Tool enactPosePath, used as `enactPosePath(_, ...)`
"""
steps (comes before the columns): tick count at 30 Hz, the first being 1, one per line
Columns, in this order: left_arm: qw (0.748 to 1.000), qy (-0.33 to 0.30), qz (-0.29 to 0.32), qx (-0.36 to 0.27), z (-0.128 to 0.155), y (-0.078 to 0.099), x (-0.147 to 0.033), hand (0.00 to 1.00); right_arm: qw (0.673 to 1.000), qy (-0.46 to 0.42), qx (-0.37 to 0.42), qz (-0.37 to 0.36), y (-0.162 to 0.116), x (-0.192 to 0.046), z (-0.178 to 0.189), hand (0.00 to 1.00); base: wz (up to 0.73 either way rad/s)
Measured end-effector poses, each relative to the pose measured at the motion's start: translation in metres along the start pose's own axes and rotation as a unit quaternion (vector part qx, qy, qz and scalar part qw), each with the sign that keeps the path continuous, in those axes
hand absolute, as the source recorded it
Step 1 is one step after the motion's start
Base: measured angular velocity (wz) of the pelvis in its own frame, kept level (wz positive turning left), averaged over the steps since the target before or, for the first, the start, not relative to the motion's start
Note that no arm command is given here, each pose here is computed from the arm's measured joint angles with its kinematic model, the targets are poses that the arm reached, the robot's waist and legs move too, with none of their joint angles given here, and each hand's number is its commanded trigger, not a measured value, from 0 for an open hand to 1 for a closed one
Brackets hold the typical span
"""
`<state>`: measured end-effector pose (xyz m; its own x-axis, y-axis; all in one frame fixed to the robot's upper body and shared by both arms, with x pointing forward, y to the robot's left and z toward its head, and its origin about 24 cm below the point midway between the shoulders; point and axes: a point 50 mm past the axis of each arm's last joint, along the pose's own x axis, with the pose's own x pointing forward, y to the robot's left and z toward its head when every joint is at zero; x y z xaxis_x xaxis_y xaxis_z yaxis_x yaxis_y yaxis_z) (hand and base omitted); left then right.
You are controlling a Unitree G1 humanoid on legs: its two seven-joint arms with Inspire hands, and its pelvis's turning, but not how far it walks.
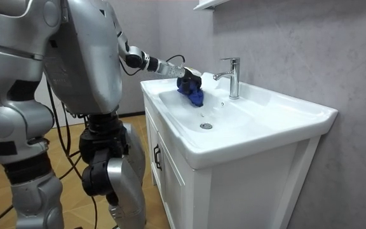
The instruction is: Wipe basin
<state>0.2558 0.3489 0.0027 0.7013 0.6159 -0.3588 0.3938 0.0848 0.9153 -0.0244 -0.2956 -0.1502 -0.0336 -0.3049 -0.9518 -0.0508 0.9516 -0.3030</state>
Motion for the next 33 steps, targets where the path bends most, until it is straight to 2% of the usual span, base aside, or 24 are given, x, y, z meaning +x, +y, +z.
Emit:
enactPosePath(14,1.0,-0.004,-0.019,0.003,0.002,-0.002,0.0,1.0,1.0,-0.005,-0.001,0.002,0.001,0.0,0.004,0.0,0.04)
enactPosePath(28,0.995,-0.059,-0.045,0.07,0.035,-0.023,-0.01,1.0,1.0,-0.021,-0.012,0.01,0.004,0.001,0.025,0.0,-0.01)
enactPosePath(33,0.992,-0.086,-0.045,0.08,0.054,-0.02,-0.01,1.0,0.998,-0.043,-0.032,0.013,0.006,0.001,0.049,0.0,-0.1)
